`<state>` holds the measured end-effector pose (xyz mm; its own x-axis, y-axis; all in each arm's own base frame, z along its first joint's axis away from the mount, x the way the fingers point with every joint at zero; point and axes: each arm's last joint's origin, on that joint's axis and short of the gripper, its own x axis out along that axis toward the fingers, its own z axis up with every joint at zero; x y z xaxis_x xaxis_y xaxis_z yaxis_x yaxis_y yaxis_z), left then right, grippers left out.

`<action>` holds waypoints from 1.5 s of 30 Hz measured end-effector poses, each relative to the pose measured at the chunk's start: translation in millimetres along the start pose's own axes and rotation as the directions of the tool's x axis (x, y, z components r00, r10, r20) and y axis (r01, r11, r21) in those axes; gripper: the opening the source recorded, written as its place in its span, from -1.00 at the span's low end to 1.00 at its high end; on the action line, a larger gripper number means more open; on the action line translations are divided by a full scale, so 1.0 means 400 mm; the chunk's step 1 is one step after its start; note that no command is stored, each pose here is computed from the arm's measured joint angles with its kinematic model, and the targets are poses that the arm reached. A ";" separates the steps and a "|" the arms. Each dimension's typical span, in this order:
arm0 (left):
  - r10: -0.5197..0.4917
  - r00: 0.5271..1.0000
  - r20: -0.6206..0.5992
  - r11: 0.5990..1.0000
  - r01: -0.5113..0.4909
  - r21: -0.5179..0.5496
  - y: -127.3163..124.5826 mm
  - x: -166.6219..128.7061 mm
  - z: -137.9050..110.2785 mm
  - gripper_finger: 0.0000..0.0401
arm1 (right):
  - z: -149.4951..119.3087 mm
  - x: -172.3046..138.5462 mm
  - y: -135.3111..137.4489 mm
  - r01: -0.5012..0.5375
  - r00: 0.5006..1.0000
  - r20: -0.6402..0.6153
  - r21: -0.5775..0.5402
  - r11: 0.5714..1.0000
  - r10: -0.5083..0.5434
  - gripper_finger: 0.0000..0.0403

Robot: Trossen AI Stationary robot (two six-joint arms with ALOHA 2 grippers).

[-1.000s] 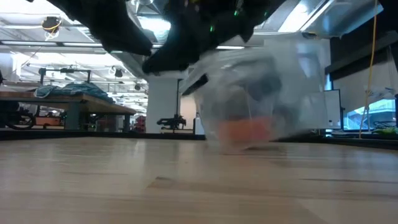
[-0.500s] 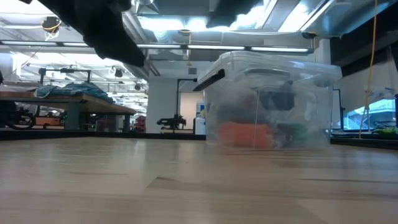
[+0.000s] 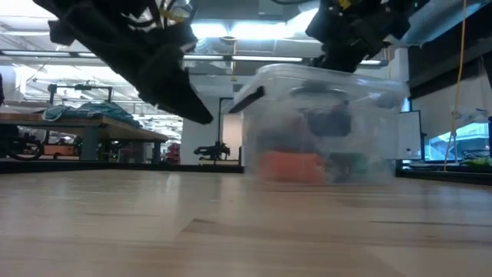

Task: Roll bandage
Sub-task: Close the transparent bin

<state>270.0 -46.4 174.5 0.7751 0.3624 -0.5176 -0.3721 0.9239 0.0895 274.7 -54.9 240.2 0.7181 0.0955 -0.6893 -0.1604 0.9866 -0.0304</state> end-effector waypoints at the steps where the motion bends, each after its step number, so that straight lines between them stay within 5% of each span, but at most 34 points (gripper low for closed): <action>1: 0.001 1.000 -0.005 1.000 -0.001 0.007 -0.002 0.006 -0.004 -0.24 | -0.003 0.013 -0.002 0.008 0.999 0.031 0.001 1.000 -0.008 -0.17; 10: 0.007 1.000 -0.023 0.999 -0.006 0.038 -0.005 0.015 -0.014 -0.24 | 0.017 0.100 -0.007 0.016 0.975 0.221 0.050 0.999 -0.026 -0.17; 28: 0.009 0.988 0.153 1.000 -0.005 -0.022 0.028 -0.071 0.069 -0.24 | 0.058 0.084 -0.016 0.020 0.970 0.239 0.060 0.998 -0.034 -0.17; 45: 0.033 0.989 0.145 0.999 -0.030 -0.023 0.042 -0.060 0.070 -0.24 | 0.097 0.144 0.022 0.037 0.961 0.276 -0.029 0.999 -0.028 -0.17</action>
<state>259.4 -36.3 212.5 0.8282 0.4069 -0.3852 -0.4070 0.9094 0.0856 340.8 -35.6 228.3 0.8815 0.1008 -0.4612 -0.1528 0.9853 -0.0767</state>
